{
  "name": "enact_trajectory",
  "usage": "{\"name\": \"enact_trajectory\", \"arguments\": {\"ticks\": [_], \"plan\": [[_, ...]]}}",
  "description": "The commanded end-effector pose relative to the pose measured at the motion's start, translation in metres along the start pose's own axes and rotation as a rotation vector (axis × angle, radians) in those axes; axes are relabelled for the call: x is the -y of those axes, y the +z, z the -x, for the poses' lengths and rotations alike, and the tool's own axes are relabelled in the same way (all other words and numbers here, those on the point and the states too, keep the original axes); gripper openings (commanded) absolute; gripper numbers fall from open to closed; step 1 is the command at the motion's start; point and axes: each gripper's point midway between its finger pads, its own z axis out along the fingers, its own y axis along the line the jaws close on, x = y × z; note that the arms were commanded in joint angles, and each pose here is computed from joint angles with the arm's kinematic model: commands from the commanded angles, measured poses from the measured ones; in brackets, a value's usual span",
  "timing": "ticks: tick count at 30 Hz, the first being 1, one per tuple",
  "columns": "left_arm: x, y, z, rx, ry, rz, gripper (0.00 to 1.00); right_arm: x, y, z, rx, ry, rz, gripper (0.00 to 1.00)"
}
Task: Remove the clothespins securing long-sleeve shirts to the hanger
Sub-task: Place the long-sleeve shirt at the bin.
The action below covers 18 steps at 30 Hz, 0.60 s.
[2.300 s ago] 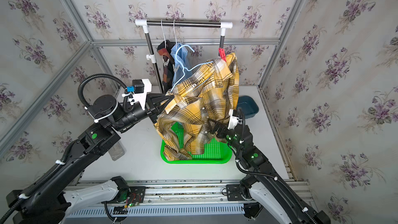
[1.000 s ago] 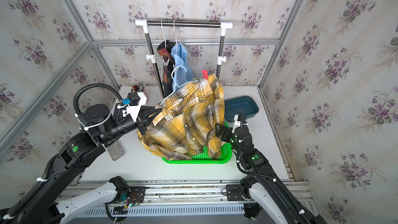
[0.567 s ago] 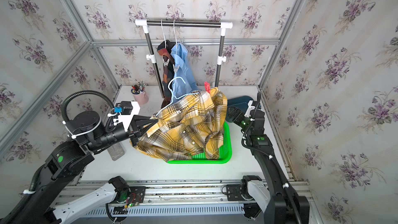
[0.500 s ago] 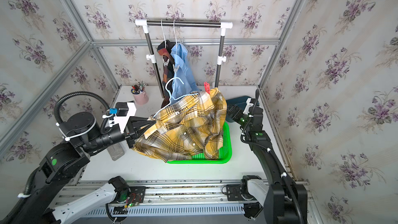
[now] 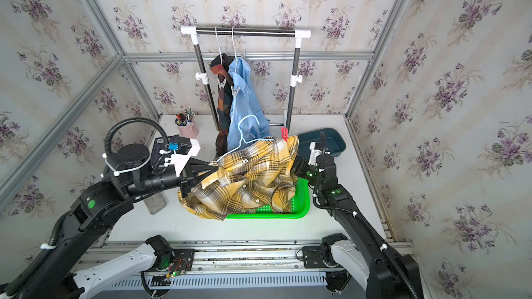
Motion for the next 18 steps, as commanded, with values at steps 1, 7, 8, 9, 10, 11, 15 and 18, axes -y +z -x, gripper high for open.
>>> {"name": "enact_trajectory", "arguments": {"ticks": [1, 7, 8, 9, 10, 11, 15, 18], "plan": [[0.001, 0.013, 0.012, 0.051, 0.011, -0.035, 0.00, 0.039, -0.008, 0.010, 0.013, 0.087, -0.116, 1.00], [-0.009, 0.056, -0.009, 0.010, 0.021, -0.006, 0.00, 0.068, 0.001, 0.005, -0.028, 0.207, -0.121, 0.98], [-0.010, 0.063, -0.012, 0.002, 0.036, 0.011, 0.00, 0.068, 0.005, -0.003, -0.053, 0.230, -0.096, 0.96], [-0.012, 0.068, -0.016, -0.004, 0.057, 0.039, 0.00, 0.068, 0.007, -0.010, -0.071, 0.251, -0.075, 0.95], [-0.015, 0.074, -0.020, -0.005, 0.079, 0.069, 0.00, 0.069, 0.009, -0.020, -0.089, 0.277, -0.056, 0.92], [-0.020, 0.079, -0.024, 0.001, 0.093, 0.108, 0.00, 0.070, 0.009, -0.028, -0.101, 0.296, -0.041, 0.91], [-0.047, 0.089, -0.031, 0.024, 0.101, 0.258, 0.00, 0.065, 0.013, -0.051, -0.137, 0.303, -0.001, 0.89], [-0.063, 0.092, -0.037, 0.018, 0.141, 0.345, 0.00, 0.052, 0.021, -0.056, -0.153, 0.306, 0.038, 0.86]]}}
